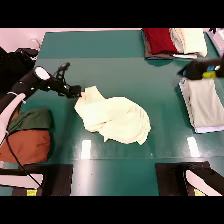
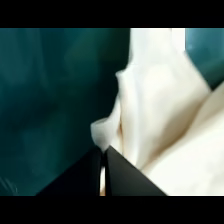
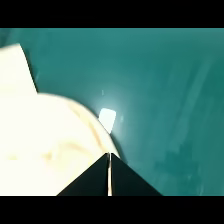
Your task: Fold the shirts.
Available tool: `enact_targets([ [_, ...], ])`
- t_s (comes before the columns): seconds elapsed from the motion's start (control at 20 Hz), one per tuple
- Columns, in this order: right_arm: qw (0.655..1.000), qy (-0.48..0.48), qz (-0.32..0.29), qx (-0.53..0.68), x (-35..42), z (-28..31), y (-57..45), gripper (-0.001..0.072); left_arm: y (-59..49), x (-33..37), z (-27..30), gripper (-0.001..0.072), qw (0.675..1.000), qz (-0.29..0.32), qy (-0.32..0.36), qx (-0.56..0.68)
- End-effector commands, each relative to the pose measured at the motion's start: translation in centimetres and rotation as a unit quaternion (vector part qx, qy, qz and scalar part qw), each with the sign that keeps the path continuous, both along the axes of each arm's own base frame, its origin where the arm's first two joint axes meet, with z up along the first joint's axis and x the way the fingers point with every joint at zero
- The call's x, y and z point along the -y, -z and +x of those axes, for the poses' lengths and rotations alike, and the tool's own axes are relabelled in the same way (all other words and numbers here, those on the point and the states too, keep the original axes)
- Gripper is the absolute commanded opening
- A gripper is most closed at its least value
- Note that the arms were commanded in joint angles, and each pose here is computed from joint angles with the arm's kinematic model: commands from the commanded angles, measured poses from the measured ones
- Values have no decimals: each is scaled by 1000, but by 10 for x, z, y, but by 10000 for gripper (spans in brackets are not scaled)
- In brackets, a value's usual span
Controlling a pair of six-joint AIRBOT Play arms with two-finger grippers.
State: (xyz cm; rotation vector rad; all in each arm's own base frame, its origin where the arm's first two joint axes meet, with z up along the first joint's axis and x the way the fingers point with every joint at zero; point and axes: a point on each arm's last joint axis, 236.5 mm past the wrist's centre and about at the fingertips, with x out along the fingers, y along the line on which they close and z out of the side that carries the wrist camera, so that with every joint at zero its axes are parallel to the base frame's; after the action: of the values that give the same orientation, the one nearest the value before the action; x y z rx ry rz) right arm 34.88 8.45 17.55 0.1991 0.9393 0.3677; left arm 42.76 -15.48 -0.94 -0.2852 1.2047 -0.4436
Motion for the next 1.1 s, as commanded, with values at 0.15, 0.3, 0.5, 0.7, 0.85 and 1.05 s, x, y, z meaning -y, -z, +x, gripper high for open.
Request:
enact_targets([
  [0.15, 967, 2, 29, -253, -11, -78, 180, 431, -71, 1, 9, 22, 996, -3, 15, 88],
  [0.3, 947, -10, 88, -310, -45, -94, 226, 430, -67, 1, 6, 22, 997, -1, 18, 79],
  [0.5, 941, -24, 92, -325, -80, -88, 259, 430, -67, 1, 6, 22, 997, -1, 19, 79],
  [0.7, 953, -66, 72, -287, -99, -65, 256, 23, -69, 1, 6, 22, 996, -1, 18, 82],
  [0.85, 976, -83, 39, -199, -87, -28, 205, 14, -114, -8, 11, 21, 989, 14, 13, 144],
  [1.05, 998, -57, -3, -3, -35, 14, 50, 14, -278, -39, -7, 22, 939, 62, -12, 337],
])
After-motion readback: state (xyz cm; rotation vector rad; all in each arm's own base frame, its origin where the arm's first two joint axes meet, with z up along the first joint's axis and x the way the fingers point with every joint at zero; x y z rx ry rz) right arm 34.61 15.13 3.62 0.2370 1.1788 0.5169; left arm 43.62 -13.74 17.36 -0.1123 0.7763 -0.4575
